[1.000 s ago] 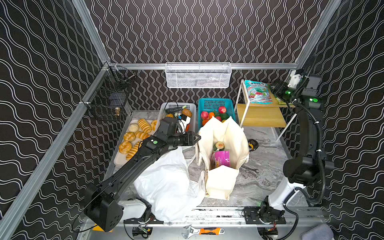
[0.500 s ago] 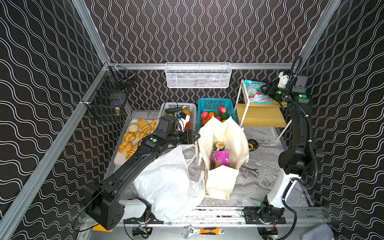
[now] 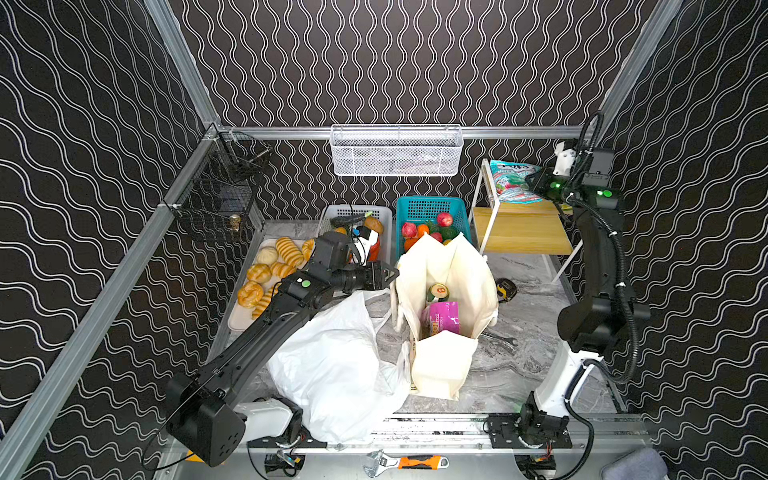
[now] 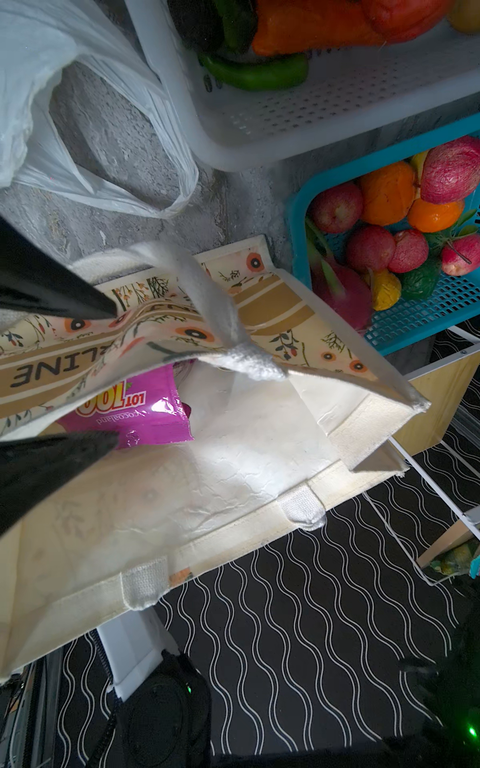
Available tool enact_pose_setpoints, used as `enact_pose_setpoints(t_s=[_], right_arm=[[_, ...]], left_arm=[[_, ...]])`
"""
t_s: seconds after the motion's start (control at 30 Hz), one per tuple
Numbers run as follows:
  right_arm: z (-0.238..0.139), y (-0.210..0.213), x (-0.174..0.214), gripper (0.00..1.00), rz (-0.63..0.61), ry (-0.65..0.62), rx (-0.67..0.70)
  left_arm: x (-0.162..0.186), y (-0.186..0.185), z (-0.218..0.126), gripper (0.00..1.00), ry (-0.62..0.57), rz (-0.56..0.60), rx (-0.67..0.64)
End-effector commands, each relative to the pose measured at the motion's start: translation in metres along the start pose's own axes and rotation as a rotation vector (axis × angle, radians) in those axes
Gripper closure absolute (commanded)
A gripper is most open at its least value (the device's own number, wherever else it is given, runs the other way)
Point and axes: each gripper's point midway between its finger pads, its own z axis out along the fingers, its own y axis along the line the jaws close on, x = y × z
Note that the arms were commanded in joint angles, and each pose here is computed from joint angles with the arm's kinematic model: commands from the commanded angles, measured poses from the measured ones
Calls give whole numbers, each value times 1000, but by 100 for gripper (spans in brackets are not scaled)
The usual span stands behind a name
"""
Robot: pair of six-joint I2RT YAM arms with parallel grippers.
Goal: Place the mixed food into the grocery bags and tie them
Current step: 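Grasp the teal Fox's Mint Blossom candy bag with the right gripper, then carry the teal candy bag over the tote bag and lower it in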
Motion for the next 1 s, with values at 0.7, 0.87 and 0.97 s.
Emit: enact_pose_setpoints(t_s=[0.7,0.87,0.97], right_arm=[[-177,163,50,100,-113,-30,-432],[-172,195,139,100,-188,181,-469],[-161,195,188,100,-228,296,-416]], left_arm=[[11,-10,-9,40,19,-7,56],[13,-11,-8,39,21,-29,74],[14,-11,-8,38,18,-46,81]])
